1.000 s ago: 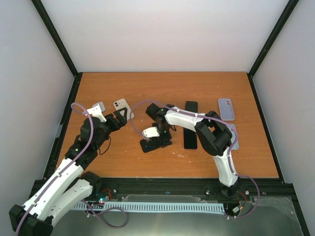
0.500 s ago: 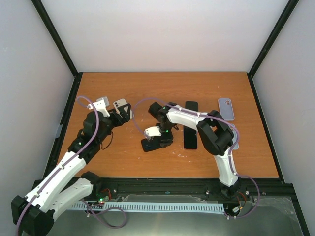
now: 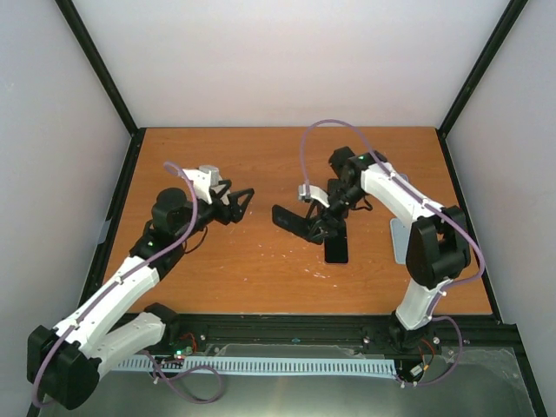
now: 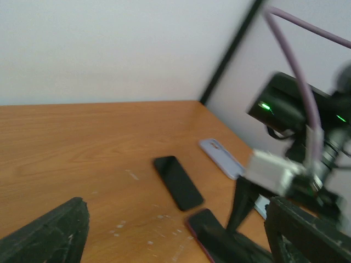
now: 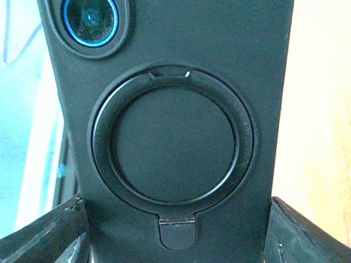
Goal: Take the phone out of the phone case
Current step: Pick up the phone at the center of the board.
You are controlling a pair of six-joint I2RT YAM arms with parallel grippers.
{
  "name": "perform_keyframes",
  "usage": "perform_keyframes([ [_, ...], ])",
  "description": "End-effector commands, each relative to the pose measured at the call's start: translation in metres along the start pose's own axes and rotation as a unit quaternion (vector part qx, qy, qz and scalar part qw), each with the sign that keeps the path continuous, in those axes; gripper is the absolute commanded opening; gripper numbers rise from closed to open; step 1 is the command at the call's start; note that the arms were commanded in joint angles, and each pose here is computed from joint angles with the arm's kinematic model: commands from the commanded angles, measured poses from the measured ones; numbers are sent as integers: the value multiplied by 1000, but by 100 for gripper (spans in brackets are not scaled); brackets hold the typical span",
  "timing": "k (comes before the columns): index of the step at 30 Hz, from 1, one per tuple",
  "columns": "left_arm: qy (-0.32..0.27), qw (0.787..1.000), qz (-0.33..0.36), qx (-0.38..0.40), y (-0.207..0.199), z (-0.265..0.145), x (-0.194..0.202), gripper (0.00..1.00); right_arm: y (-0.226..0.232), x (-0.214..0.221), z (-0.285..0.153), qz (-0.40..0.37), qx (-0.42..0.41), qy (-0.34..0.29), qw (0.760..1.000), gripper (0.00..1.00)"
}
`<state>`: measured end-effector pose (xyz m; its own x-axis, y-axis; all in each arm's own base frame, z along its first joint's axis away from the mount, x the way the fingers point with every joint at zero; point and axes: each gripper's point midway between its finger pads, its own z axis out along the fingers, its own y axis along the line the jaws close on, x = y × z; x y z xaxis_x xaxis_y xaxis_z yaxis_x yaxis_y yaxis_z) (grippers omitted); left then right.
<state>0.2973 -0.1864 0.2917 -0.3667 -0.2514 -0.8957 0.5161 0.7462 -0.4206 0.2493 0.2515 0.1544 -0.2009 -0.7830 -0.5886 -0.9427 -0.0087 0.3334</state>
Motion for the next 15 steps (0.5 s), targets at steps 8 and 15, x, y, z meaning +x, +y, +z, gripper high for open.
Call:
perform_keyframes([
  [8,25,919,310,241,-100,-25,52,75,48,17,-32,10,-67,-34,997,52],
  [15,77,863,449,221,-113,-20,109,74,50,44,-24,15,-64,18,998,53],
])
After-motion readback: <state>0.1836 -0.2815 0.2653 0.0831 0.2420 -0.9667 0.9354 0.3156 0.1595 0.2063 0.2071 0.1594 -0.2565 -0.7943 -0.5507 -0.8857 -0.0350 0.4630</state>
